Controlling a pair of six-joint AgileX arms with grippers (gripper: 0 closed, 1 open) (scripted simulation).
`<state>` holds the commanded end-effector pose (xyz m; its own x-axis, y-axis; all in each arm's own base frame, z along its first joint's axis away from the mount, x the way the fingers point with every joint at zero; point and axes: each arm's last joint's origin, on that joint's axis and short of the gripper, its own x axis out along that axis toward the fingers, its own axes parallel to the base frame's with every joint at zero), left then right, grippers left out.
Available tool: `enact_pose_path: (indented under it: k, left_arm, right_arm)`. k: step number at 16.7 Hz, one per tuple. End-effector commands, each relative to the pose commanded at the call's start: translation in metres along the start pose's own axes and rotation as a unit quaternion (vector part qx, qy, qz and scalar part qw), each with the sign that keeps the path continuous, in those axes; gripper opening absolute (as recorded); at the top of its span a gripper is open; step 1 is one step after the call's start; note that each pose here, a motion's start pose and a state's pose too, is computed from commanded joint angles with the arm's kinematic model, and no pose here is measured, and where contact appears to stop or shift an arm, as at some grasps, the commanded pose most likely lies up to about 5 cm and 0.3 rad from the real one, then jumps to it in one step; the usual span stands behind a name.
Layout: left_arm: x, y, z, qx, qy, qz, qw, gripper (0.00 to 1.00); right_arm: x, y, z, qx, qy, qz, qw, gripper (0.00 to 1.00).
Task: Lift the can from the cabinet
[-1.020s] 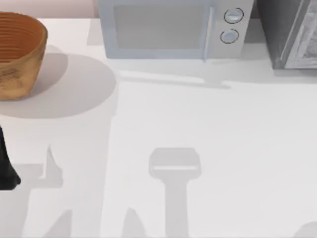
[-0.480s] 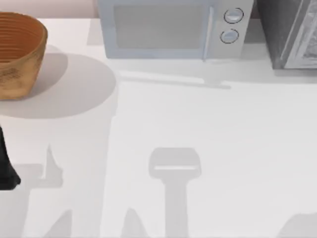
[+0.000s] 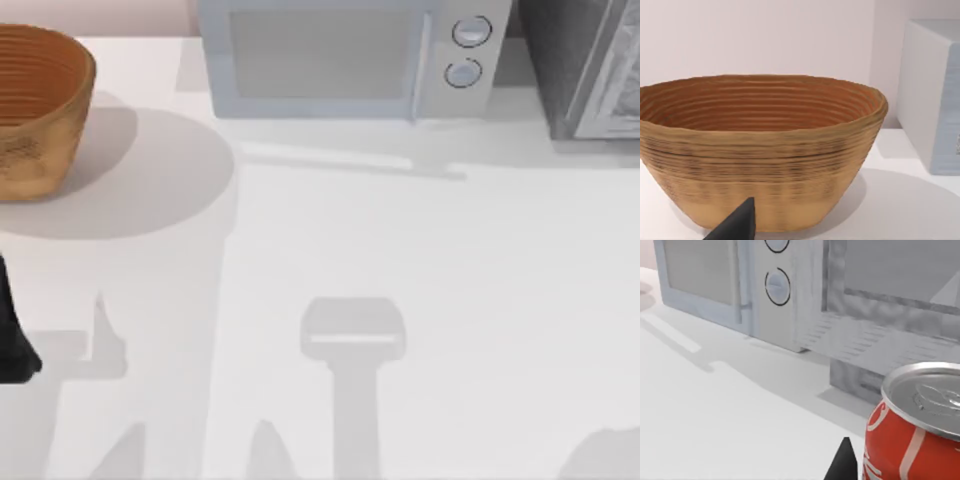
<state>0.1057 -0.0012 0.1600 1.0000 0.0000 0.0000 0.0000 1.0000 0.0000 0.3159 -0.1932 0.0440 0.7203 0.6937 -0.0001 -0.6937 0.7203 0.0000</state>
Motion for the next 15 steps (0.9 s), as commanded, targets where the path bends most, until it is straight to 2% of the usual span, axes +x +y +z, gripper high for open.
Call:
enact_pose_path:
  k: [9,15]
  left_arm:
    - [0.0000,0.0000,0.0000,0.000,0.000,0.000,1.000,1.00]
    - [0.0000,0.0000,0.0000,0.000,0.000,0.000,1.000,1.00]
  right_arm:
    - [0.0000,0.0000,0.0000,0.000,0.000,0.000,1.000,0.98]
    - [0.0000,0.0000,0.0000,0.000,0.000,0.000,1.000,1.00]
